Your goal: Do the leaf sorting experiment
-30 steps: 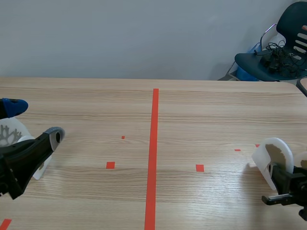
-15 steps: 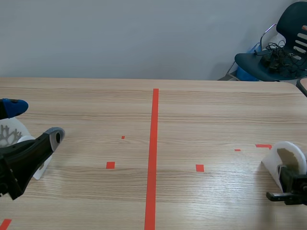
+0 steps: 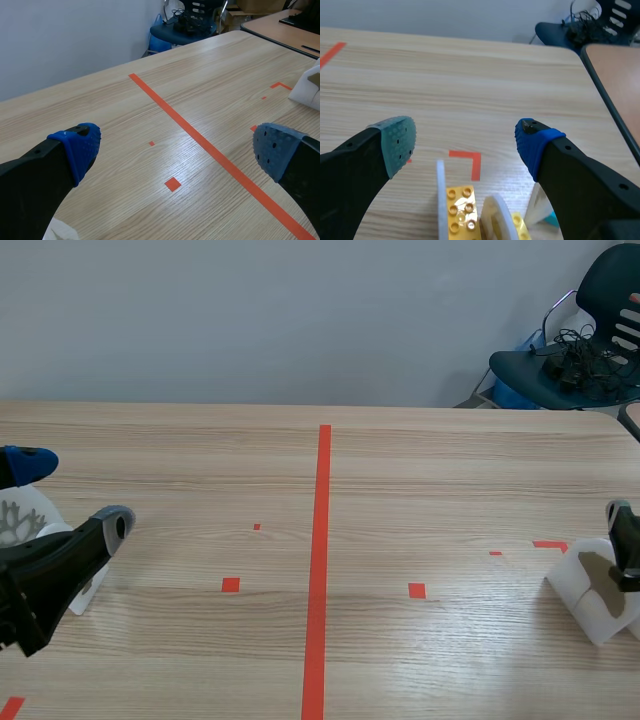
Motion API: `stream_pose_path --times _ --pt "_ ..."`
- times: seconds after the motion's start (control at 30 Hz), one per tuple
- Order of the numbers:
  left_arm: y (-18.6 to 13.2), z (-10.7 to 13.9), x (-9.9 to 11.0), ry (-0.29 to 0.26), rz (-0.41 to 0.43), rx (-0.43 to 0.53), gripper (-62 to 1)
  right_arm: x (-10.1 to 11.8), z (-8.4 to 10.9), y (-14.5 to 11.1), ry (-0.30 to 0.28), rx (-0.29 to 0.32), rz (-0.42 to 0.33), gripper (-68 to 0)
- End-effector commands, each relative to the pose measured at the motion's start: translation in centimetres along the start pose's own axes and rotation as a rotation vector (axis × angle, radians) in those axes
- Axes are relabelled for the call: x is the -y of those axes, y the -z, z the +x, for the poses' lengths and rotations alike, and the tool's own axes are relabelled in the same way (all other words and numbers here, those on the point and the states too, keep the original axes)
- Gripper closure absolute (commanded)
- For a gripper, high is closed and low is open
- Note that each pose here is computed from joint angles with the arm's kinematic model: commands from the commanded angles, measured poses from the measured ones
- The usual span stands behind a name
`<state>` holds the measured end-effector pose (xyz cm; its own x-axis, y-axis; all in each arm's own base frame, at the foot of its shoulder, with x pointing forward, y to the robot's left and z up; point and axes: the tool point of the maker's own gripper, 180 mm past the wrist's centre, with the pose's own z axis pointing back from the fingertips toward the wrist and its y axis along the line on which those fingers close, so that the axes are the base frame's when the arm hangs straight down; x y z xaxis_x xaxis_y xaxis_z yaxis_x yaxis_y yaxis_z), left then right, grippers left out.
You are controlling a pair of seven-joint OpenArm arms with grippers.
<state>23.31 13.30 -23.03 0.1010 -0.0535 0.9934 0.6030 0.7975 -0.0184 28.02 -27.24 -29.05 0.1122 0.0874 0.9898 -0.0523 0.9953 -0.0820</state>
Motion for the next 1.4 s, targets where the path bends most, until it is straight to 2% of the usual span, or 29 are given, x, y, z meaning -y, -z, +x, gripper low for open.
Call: stream_pose_path --times 0.0,0.07,0.13,0.2,0.33,0.57,0.63,0.77,0.87,0.93,1.13,1.37 --pt "0.1 0.8 -0.1 -0.003 0.003 0.036 -62.3 -0.4 2.2 0.2 -0.029 0.040 0.031 -45.7" --pt "0.1 0.8 -0.1 -0.003 0.003 0.036 -62.3 -1.4 3.8 0.2 -0.053 0.053 0.068 -50.2" --pt "0.1 0.8 -0.1 -0.003 0.003 0.036 -62.3 -2.5 5.7 0.3 -0.050 0.075 0.112 -55.1" --pt "0.1 0.8 -0.1 -0.003 0.003 0.036 -62.3 -3.8 6.6 0.5 -0.075 0.056 0.154 -60.7" --pt "0.1 0.9 -0.1 -0.003 0.003 0.037 -62.3 -7.1 6.0 0.4 -0.131 -0.057 0.283 -61.3" --pt "0.1 0.8 -0.1 -0.003 0.003 0.036 -62.3 -12.8 6.0 -2.6 -0.140 -0.084 0.435 -61.6" --pt "0.1 0.8 -0.1 -0.003 0.003 0.036 -62.3 -13.7 6.0 -3.8 -0.141 -0.098 0.461 -66.2" --pt "0.1 0.8 -0.1 -0.003 0.003 0.036 -62.3 -14.7 5.7 -5.6 -0.133 -0.128 0.489 -67.9" --pt "0.1 0.8 -0.1 -0.003 0.003 0.037 -62.3 -15.0 5.9 -6.2 -0.091 -0.126 0.498 -67.9" --pt "0.1 0.8 -0.1 -0.003 0.003 0.037 -62.3 -15.0 6.0 -6.2 -0.087 -0.123 0.498 -67.9" --pt "0.1 0.8 -0.1 -0.003 0.003 0.035 -62.3 -15.1 7.2 -6.0 -0.074 -0.060 0.499 -67.9" --pt "0.1 0.8 -0.1 -0.003 0.003 0.035 -62.3 -15.1 7.4 -6.0 -0.074 -0.053 0.499 -67.9"
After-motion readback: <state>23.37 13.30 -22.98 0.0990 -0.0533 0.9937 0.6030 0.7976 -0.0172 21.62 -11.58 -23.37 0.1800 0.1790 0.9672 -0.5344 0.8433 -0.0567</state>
